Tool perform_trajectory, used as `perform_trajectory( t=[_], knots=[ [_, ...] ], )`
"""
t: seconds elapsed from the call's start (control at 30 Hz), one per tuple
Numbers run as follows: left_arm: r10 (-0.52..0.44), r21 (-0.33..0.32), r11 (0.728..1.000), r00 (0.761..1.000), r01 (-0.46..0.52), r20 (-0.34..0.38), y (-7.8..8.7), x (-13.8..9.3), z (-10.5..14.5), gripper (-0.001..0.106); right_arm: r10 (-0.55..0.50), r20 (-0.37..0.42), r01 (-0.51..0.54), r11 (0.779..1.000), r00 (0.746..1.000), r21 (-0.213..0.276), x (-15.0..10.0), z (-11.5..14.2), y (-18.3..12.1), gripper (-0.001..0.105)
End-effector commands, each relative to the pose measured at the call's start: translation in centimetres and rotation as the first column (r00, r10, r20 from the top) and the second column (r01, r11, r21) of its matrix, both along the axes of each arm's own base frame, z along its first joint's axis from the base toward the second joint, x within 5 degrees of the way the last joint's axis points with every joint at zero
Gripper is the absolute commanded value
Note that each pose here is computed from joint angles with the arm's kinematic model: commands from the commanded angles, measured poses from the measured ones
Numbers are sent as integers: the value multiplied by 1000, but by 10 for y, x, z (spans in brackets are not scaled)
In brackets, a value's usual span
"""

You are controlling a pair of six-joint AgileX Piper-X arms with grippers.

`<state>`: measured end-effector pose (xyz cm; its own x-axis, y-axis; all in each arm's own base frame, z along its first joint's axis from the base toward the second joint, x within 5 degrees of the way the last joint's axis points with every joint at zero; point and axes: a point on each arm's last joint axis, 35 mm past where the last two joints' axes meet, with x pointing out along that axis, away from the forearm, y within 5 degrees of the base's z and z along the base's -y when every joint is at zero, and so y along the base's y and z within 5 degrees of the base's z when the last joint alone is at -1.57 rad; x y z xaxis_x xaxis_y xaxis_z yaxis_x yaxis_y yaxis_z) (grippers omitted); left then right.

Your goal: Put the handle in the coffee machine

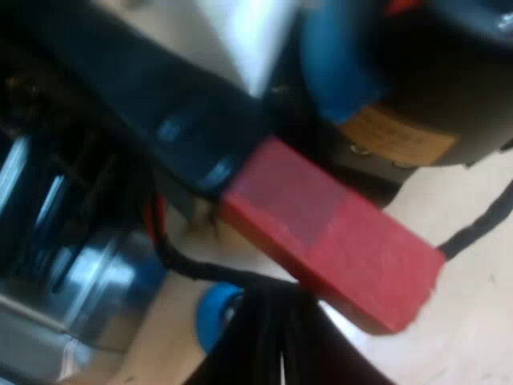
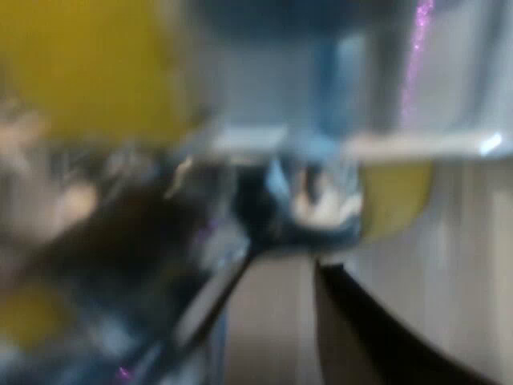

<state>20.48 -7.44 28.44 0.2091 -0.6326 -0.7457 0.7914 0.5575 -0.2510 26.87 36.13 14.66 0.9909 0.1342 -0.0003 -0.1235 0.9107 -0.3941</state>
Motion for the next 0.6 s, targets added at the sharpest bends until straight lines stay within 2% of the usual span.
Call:
perform_trajectory(
  t=[0.03,0.1,0.23,0.43,0.5,0.6],
  knots=[
    [-82,-141,987,996,76,-33,-11,-5,7,0,51,78,-59,992,996,112,-8,86,-9,36],
    [-70,-138,988,998,68,-6,-12,-2,8,0,74,66,-81,990,995,113,-13,86,-15,36],
    [-64,-129,990,998,64,3,-12,-2,8,0,69,40,-74,989,997,128,-22,82,-29,36],
    [-30,-146,989,999,28,-12,-12,0,10,0,68,-6,-67,995,998,68,-44,76,-64,36],
    [-18,-152,988,1000,15,-17,-13,1,10,0,67,-43,-66,998,997,19,-53,75,-76,36],
    [-10,-156,988,1000,7,-19,-13,2,10,0,73,-66,-73,997,995,-8,-59,78,-85,36]
  ],
)
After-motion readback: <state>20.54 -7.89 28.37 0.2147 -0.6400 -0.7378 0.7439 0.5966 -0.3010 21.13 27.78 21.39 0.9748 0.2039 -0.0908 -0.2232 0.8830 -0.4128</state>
